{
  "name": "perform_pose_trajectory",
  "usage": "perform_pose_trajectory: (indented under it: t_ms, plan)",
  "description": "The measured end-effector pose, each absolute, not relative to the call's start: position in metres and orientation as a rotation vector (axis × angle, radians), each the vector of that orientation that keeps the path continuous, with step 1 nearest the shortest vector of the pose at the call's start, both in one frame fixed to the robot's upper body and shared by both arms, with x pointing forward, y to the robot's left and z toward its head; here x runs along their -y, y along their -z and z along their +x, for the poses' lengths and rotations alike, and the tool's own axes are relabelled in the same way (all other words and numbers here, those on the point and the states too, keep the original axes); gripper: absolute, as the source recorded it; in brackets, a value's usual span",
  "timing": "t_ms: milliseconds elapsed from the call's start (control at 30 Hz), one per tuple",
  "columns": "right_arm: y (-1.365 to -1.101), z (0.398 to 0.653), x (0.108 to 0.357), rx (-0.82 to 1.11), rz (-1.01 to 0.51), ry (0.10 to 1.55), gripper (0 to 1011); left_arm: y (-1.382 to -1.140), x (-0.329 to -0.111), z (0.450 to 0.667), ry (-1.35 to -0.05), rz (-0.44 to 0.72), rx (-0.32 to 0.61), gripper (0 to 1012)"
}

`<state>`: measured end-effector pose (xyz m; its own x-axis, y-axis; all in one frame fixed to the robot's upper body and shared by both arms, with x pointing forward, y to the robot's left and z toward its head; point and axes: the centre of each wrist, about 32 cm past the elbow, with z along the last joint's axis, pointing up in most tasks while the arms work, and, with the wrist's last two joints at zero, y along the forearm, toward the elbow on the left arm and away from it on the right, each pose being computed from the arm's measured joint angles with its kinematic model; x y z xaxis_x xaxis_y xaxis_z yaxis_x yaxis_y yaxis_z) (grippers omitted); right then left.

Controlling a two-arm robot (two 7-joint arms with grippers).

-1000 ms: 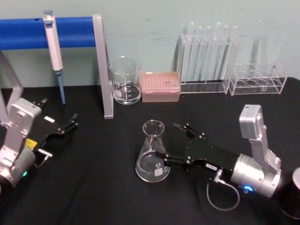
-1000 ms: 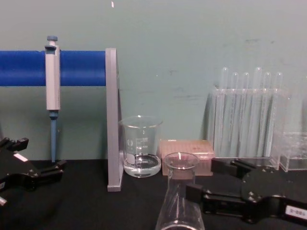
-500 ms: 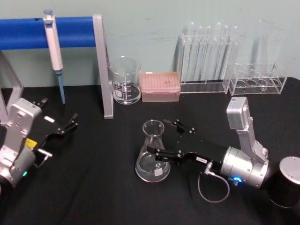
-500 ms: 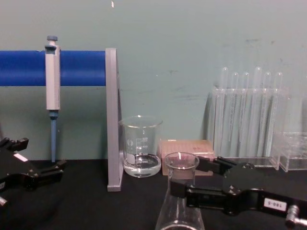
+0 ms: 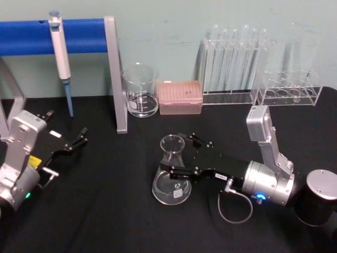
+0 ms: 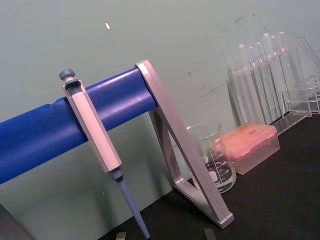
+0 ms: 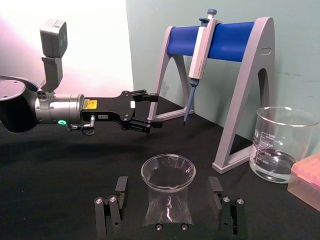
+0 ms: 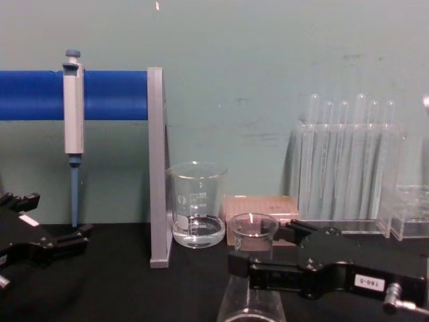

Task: Grasp the erlenmeyer flask with one hand, shake it three times, then place it back.

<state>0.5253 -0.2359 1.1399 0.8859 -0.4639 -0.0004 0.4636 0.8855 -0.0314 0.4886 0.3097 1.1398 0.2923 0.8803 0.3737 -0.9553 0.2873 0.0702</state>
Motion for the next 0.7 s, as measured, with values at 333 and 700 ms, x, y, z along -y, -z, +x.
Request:
perform_pose_trajectory:
  t_ms: [333,700]
  plan:
    - [-1.1395,0.5313,0.2335,-0.01,-0.033,0.469,1003,-1.1398,-0.3097,0.4886,-1.248,0.304,0.285,1001]
    - [-1.1387,0.5325,0.2332,-0.011,-0.034,0.467,1003,-1.1398,-0.3097,0.4886,-1.248,0.304,0.285,1001]
